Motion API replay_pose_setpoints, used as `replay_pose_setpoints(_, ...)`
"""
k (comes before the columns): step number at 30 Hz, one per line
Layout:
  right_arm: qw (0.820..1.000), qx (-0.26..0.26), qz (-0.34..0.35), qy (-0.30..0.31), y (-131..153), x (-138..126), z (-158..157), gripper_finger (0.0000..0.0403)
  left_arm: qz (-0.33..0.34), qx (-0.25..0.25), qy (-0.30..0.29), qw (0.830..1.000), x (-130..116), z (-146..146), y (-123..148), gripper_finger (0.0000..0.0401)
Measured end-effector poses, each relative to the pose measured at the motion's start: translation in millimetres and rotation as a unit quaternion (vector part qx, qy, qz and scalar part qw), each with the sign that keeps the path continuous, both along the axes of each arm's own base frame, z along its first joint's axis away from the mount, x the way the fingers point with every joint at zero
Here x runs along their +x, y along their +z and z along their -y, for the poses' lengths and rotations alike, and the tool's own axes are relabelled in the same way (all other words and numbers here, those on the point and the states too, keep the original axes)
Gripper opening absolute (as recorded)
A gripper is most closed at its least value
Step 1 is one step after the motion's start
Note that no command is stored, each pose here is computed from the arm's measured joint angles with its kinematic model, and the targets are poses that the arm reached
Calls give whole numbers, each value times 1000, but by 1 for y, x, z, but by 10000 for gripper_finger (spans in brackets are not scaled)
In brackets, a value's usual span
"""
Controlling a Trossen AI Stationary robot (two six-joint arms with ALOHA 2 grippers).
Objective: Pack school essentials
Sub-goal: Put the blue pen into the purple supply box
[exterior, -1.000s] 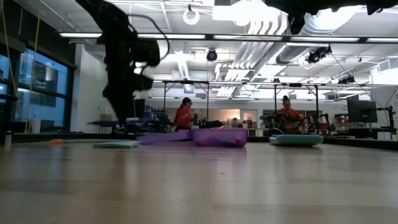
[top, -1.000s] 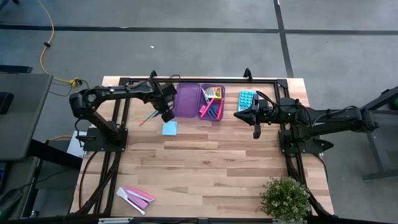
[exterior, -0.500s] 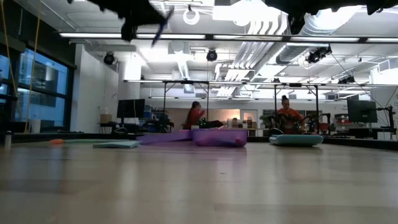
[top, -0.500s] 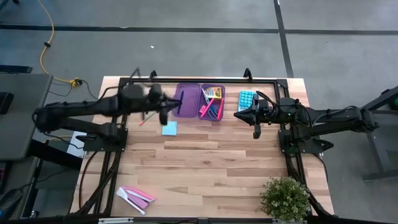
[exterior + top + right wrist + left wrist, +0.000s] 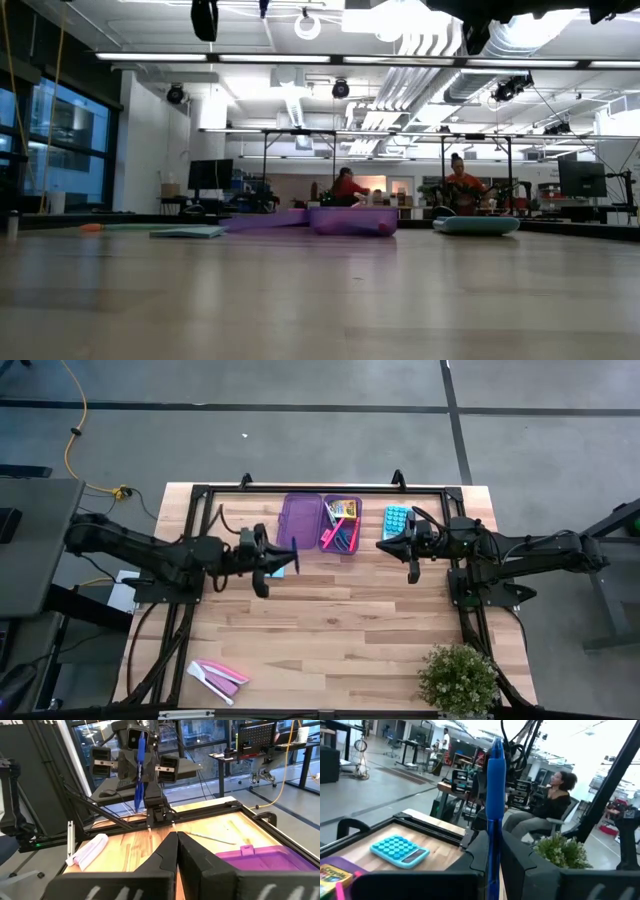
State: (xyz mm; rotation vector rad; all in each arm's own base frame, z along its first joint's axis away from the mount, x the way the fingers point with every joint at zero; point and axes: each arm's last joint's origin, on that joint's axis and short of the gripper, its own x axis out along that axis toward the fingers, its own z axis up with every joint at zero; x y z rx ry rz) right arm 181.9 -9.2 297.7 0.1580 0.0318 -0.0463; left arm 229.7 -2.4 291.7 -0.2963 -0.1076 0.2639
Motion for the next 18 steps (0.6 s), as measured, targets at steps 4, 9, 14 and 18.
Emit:
replay_pose_setpoints(4, 1000, 0, 0, 2, 0, 0, 0, 0, 13, 0, 0, 1000, 5, 1, -1, 17)
replay_pose_setpoints(9, 1000, 0, 0, 2, 0, 0, 0, 0, 23, 2, 0, 1000, 6, 1, 1, 17)
replay_pose_setpoints(14, 1000, 0, 0, 2, 0, 0, 0, 0, 23, 3, 0, 1000, 6, 1, 1, 17)
replay_pose_setpoints(18, 1000, 0, 0, 5, 0, 0, 0, 0, 22, 3, 0, 1000, 6, 1, 1, 17)
